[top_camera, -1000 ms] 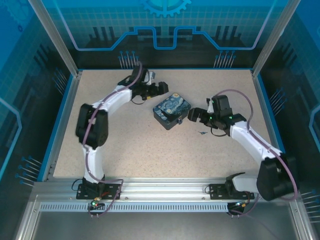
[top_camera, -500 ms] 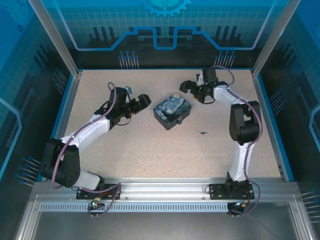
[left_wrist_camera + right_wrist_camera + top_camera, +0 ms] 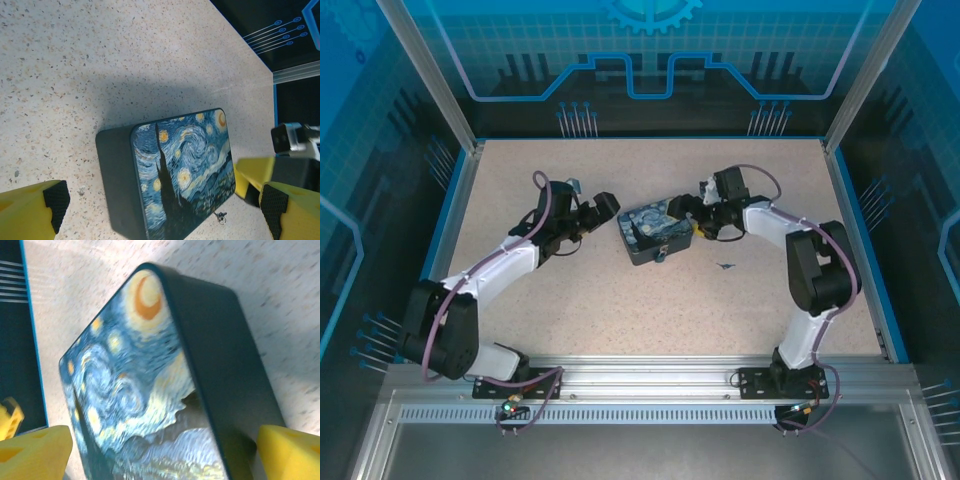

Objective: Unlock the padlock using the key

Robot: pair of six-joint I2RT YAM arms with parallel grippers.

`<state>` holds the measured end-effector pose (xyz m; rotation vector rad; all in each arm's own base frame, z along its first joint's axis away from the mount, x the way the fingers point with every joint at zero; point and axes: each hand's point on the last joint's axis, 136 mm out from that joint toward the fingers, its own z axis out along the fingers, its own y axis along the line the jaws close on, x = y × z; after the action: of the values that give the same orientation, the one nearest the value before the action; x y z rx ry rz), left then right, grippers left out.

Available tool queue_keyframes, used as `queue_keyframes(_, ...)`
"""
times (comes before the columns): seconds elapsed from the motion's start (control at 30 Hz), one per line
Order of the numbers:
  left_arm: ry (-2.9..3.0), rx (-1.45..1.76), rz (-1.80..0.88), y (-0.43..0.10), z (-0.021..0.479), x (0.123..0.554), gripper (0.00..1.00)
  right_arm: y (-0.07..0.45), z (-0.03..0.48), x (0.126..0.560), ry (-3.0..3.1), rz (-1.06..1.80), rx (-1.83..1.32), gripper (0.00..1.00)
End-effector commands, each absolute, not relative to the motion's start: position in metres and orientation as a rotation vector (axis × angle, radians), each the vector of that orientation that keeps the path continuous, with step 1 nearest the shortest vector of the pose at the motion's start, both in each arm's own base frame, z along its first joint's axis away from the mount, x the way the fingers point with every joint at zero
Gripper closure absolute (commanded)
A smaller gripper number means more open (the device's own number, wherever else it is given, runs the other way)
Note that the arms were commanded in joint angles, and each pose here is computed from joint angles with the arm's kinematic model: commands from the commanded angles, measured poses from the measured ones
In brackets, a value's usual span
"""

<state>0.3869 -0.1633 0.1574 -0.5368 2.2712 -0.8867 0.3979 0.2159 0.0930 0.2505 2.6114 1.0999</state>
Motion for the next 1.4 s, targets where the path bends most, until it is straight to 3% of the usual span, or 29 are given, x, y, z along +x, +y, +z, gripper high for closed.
queue_keyframes(0.0, 2.262, -0.54, -0.907, -0.171, 0.155, 0.392, 0.01, 0.234, 0.096, 0.375, 2.598, 1.186, 0.204, 0.04)
queue_keyframes(0.23, 2.286, -0.55, -0.89, -0.172, 0.14, 0.394, 0.01, 0.228, 0.103, 0.346, 2.587, 1.143, 0.168, 0.01)
queue_keyframes(0.67, 2.352, -0.511, -0.933, -0.209, 0.111, 0.41, 0.01, 0.161, 0.129, 0.311, 2.606, 0.657, 0.067, 0.0)
queue_keyframes(1.03, 2.365, -0.455, -1.002, -0.252, 0.107, 0.432, 0.01, 0.107, 0.094, 0.289, 2.688, 0.528, 0.241, 0.01)
queue_keyframes(1.37, 2.383, -0.467, -1.01, -0.25, 0.098, 0.418, 0.01, 0.105, 0.075, 0.295, 2.764, 0.513, 0.223, 0.07)
